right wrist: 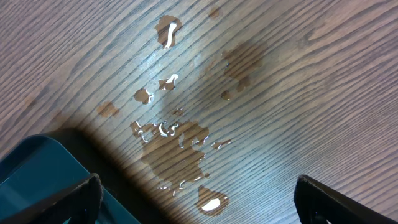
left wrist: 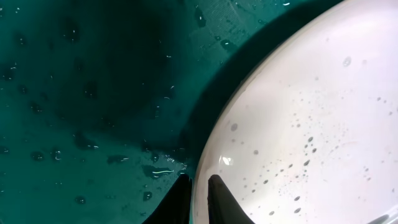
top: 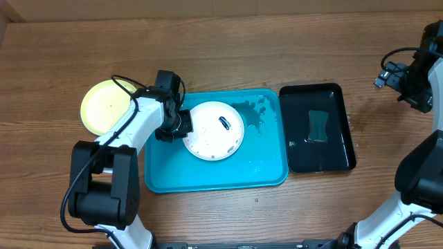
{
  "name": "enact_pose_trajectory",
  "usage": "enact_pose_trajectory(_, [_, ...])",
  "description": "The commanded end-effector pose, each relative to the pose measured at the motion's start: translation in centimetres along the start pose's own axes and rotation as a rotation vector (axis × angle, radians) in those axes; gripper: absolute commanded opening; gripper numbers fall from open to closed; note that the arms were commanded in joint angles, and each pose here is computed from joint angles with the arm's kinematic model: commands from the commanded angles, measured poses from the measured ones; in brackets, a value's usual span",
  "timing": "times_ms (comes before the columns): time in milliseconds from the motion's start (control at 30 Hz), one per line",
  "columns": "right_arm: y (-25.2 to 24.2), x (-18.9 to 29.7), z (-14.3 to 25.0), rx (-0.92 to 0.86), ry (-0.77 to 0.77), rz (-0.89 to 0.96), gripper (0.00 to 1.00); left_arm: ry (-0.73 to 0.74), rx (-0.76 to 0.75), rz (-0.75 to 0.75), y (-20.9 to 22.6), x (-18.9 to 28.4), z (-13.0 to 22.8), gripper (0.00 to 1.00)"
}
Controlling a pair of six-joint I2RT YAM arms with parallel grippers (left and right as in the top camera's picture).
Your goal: Clean dirty plates on tray and stack at the side
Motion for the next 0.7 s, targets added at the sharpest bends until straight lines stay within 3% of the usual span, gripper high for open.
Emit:
enact_pose_trajectory(0, [0.2, 0.8, -0.5, -0.006, -0.027, -0.016, 1.00, 0.048, -0.027, 0.007, -0.4, -1.1, 1.0, 0.13])
enact_pose_trajectory(167, [1.8, 1.0, -2.0, -0.009, -0.086, -0.091, 1.00, 0.069, -0.085, 0.008, -1.1, -1.3, 1.7, 0.13])
enact_pose_trajectory(367, [4.0, 1.7, 3.2, 0.055, 0.170, -0.269, 1.00, 0.067, -0.140, 0.045, -2.6, -1.4, 1.8, 0.16])
enact_pose_trajectory(500, [4.5, 2.6, 6.5, 0.122, 0.309, -0.324, 0.81, 0.058, -0.152, 0.046, -3.0, -1.4, 1.6, 0.20])
enact_pose_trajectory(667, [4.5, 3.1, 10.5, 0.195, 0.426, -0.238, 0.79, 0.038, -0.155, 0.037, -2.9, -1.5, 1.2, 0.19])
Point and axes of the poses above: each gripper's point midway between its finger pads, its own x axis back along the fingers, its own y axis along the line the jaws close on, z = x × y, the point moved 1 cm from there along x, back along the fingers, and after that the axes turned 13 degrees about -x, right-handed, at the moved point
